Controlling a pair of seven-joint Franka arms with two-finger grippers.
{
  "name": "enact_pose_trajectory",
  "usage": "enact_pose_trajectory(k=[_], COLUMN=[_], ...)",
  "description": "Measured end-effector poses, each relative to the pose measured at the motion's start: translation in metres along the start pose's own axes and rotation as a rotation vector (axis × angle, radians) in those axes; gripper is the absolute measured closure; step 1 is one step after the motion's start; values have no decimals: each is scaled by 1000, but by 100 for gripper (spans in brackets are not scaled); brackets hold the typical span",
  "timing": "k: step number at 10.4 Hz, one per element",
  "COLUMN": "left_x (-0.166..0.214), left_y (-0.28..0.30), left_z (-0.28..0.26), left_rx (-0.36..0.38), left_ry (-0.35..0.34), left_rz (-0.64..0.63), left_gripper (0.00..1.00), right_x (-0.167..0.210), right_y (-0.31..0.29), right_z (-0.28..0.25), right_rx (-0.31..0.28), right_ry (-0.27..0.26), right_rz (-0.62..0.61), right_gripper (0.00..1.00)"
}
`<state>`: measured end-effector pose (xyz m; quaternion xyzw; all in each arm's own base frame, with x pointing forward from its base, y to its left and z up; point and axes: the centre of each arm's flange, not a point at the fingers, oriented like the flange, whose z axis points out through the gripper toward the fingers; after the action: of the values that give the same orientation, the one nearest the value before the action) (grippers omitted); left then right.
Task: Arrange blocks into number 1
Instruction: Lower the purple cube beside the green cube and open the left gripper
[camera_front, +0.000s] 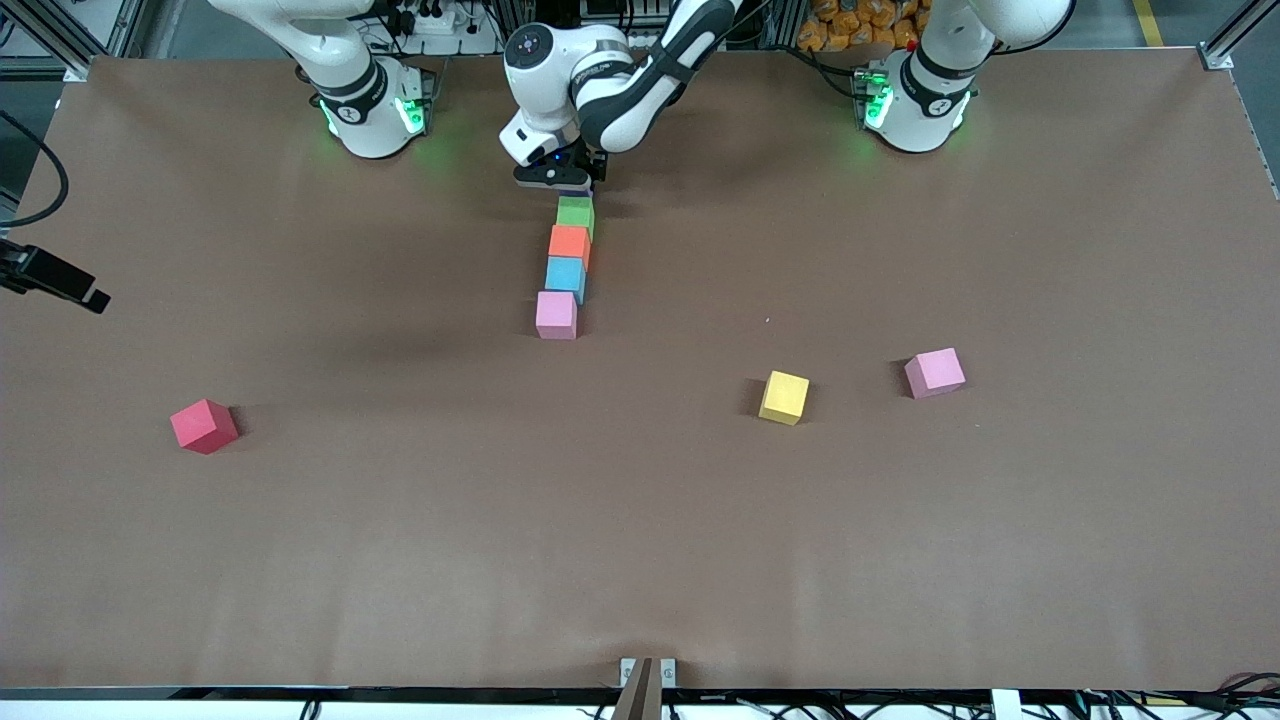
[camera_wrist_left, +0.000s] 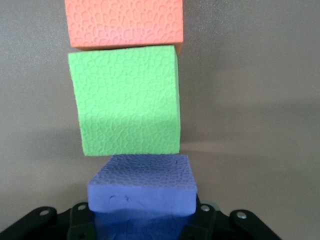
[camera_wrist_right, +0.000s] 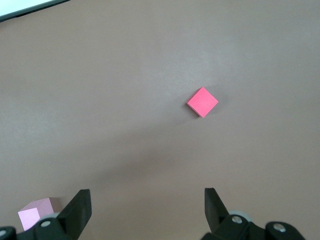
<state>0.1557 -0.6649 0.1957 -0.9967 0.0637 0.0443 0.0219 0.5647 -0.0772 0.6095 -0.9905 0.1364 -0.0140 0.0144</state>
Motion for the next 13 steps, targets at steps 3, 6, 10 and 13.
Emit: enact_pose_trajectory(k=[3, 6, 10, 13], left_x=[6, 10, 17, 17], left_y=[-3, -5, -8, -8], left_z=[6, 7, 13, 14], left_rx=[8, 9, 16, 14], left_ry=[-5, -6, -12, -12], left_rz=[-6, -11, -23, -25], left_gripper=[41, 41, 30, 0], right_x=[0, 0, 0, 0], right_y=[0, 2, 2, 2], right_z=[0, 0, 1, 1], right_rx=[0, -1, -1, -1], right_ry=[-2, -4, -5, -5], right_rz=[-7, -38, -42, -44], right_gripper=[0, 0, 0, 0])
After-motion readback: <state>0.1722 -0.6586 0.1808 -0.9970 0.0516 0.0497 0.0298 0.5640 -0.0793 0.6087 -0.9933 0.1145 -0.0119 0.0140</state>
